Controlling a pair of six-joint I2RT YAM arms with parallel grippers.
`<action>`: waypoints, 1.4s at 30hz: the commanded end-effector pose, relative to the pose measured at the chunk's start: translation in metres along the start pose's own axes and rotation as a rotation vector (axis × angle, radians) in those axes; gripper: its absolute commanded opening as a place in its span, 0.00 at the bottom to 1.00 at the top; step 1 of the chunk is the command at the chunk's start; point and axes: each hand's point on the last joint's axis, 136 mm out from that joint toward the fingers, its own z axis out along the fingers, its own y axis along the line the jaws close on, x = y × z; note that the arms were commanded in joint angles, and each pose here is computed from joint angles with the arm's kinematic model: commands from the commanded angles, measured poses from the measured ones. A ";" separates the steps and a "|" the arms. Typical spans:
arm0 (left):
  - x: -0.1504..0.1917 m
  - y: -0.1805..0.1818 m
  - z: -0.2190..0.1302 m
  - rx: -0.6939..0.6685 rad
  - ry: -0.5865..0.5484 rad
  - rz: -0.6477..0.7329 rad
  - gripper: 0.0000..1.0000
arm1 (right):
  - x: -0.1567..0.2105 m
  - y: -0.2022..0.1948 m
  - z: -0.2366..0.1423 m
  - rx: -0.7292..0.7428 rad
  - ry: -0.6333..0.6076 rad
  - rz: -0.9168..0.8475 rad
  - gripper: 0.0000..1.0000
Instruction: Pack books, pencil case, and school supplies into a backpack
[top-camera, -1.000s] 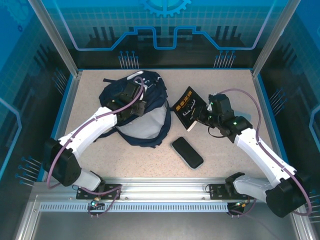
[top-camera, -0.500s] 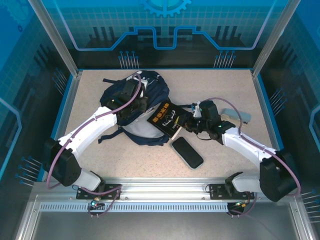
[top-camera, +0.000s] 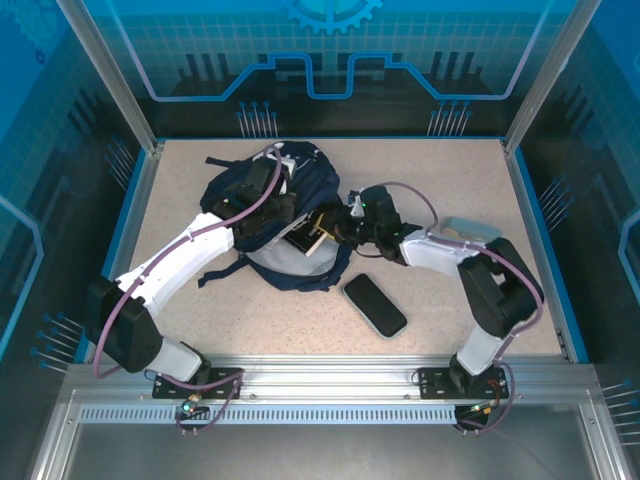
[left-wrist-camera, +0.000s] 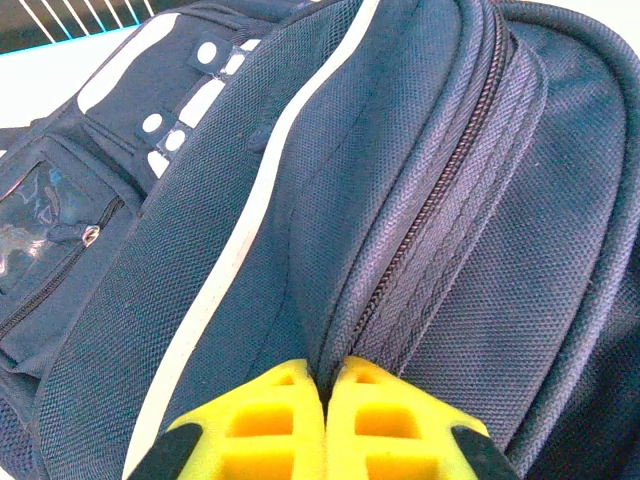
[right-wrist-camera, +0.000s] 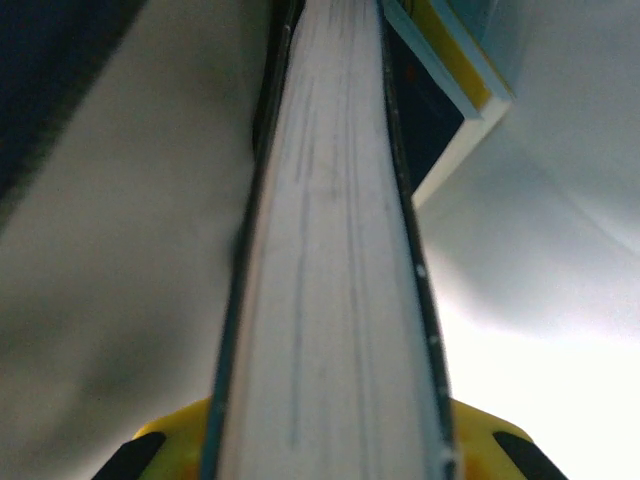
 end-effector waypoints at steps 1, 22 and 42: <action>-0.060 -0.012 -0.030 0.071 -0.199 -0.070 0.00 | -0.017 0.030 0.026 -0.095 -0.060 -0.006 0.10; -0.060 -0.001 -0.030 0.053 -0.208 -0.093 0.00 | -0.018 0.002 0.119 -0.042 -0.034 0.203 0.55; -0.068 -0.020 0.018 0.132 -0.148 -0.161 0.00 | 0.002 -0.074 -0.048 0.245 -0.136 0.162 0.66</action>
